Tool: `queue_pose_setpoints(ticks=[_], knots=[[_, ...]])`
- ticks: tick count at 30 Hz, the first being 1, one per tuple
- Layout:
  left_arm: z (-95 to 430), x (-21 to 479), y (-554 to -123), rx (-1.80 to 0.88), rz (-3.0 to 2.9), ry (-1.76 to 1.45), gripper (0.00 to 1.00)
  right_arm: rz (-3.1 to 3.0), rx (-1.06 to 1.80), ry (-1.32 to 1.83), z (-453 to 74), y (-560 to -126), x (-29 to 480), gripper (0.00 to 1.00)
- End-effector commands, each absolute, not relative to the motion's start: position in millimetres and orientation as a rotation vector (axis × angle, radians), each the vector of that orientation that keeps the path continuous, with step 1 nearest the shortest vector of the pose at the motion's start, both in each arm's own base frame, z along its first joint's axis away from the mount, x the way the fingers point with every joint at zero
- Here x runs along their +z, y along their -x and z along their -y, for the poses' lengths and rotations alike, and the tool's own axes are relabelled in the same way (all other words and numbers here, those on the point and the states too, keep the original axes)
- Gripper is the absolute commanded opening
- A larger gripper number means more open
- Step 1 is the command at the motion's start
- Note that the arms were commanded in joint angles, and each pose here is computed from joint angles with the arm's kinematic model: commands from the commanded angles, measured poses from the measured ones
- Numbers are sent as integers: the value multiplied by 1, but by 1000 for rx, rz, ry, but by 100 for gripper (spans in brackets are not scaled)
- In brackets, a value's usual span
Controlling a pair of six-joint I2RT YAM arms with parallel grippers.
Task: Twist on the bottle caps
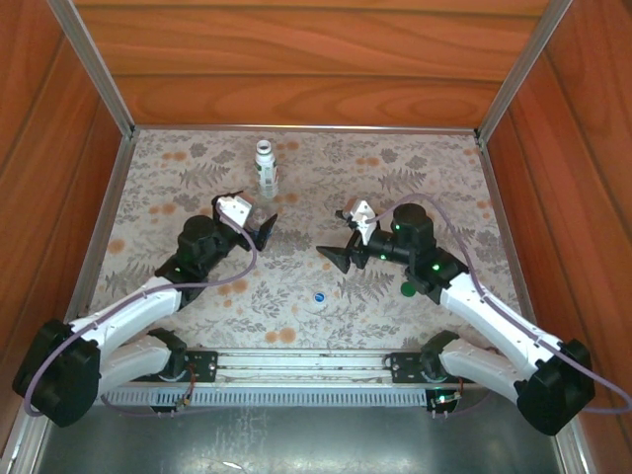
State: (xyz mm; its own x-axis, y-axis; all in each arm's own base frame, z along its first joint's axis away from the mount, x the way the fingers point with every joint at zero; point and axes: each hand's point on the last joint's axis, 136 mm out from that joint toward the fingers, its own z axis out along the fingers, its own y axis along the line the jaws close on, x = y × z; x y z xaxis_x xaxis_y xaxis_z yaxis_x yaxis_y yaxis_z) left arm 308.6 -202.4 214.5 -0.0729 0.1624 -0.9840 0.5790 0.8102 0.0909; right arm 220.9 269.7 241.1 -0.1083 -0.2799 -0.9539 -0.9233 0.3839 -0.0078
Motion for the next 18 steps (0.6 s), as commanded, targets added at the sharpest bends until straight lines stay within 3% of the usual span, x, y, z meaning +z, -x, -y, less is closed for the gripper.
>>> queue_pose_setpoints(ticks=[1, 18], knots=[[205, 201, -306, -421, -1666, -583, 100, -1582, 837, 1128, -281, -214, 246, 100], [199, 135, -333, -372, -1740, -480, 100, -1574, 857, 1192, -296, -206, 244, 100]])
